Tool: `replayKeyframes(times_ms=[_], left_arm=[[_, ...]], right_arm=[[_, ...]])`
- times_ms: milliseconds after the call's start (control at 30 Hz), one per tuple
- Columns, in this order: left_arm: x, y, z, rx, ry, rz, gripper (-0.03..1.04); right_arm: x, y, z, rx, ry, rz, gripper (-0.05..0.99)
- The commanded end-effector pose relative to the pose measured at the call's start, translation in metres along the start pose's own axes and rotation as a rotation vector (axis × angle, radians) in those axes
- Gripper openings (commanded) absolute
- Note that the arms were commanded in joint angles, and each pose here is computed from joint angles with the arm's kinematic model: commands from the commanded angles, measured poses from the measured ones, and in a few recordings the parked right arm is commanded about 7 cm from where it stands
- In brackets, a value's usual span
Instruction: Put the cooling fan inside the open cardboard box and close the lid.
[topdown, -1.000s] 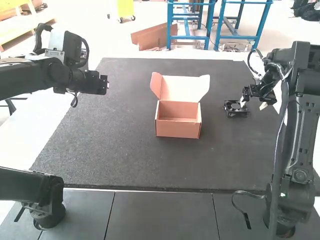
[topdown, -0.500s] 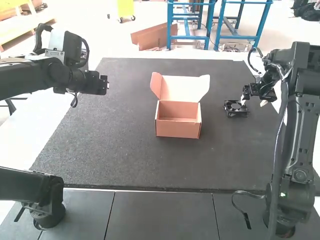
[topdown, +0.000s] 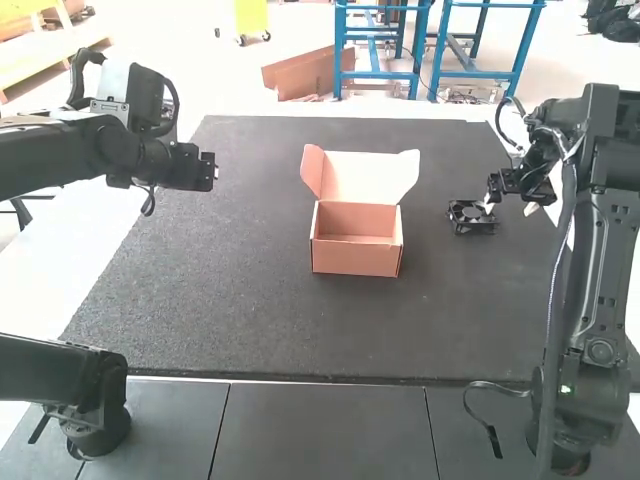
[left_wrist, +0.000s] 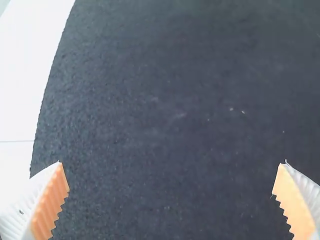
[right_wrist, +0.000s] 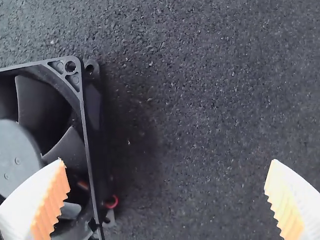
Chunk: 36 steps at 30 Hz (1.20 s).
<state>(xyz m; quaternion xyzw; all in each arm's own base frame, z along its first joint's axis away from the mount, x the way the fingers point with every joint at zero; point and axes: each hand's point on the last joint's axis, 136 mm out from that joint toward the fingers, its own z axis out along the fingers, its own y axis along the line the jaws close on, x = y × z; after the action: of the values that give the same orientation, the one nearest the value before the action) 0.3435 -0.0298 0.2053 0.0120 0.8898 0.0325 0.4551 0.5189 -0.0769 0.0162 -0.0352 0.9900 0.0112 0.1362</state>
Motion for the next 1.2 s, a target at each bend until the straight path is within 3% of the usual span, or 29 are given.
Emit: replayKeyframes(times_ms=[0, 400, 500, 700, 767, 933, 1067, 1167], left_arm=[[-0.023, -0.001, -0.008, 0.010, -0.050, -0.002, 0.97], [-0.021, -0.001, -0.008, 0.015, -0.048, -0.001, 0.97], [-0.021, -0.001, -0.008, 0.015, -0.049, -0.001, 0.97], [-0.021, 0.002, -0.008, 0.008, -0.047, -0.006, 0.97], [-0.022, 0.003, -0.008, 0.006, -0.049, -0.008, 0.97], [-0.022, 0.002, -0.010, 0.007, -0.049, -0.007, 0.97], [-0.020, 0.001, -0.010, 0.010, -0.043, -0.004, 0.97], [-0.018, 0.001, -0.009, 0.009, -0.039, 0.008, 0.97]], right_arm=[[0.006, -0.008, 0.011, 0.009, 0.029, 0.001, 0.90], [0.017, -0.005, 0.022, -0.010, 0.074, 0.005, 0.86], [0.020, -0.003, 0.024, -0.019, 0.085, 0.007, 0.72], [0.024, 0.001, 0.027, -0.040, 0.102, 0.015, 0.29], [0.025, 0.001, 0.027, -0.041, 0.106, 0.015, 0.19], [0.029, 0.007, 0.026, -0.076, 0.119, 0.019, 0.00], [0.027, 0.014, 0.017, -0.110, 0.111, 0.023, -0.01], [0.015, 0.020, -0.003, -0.146, 0.060, 0.067, -0.01]])
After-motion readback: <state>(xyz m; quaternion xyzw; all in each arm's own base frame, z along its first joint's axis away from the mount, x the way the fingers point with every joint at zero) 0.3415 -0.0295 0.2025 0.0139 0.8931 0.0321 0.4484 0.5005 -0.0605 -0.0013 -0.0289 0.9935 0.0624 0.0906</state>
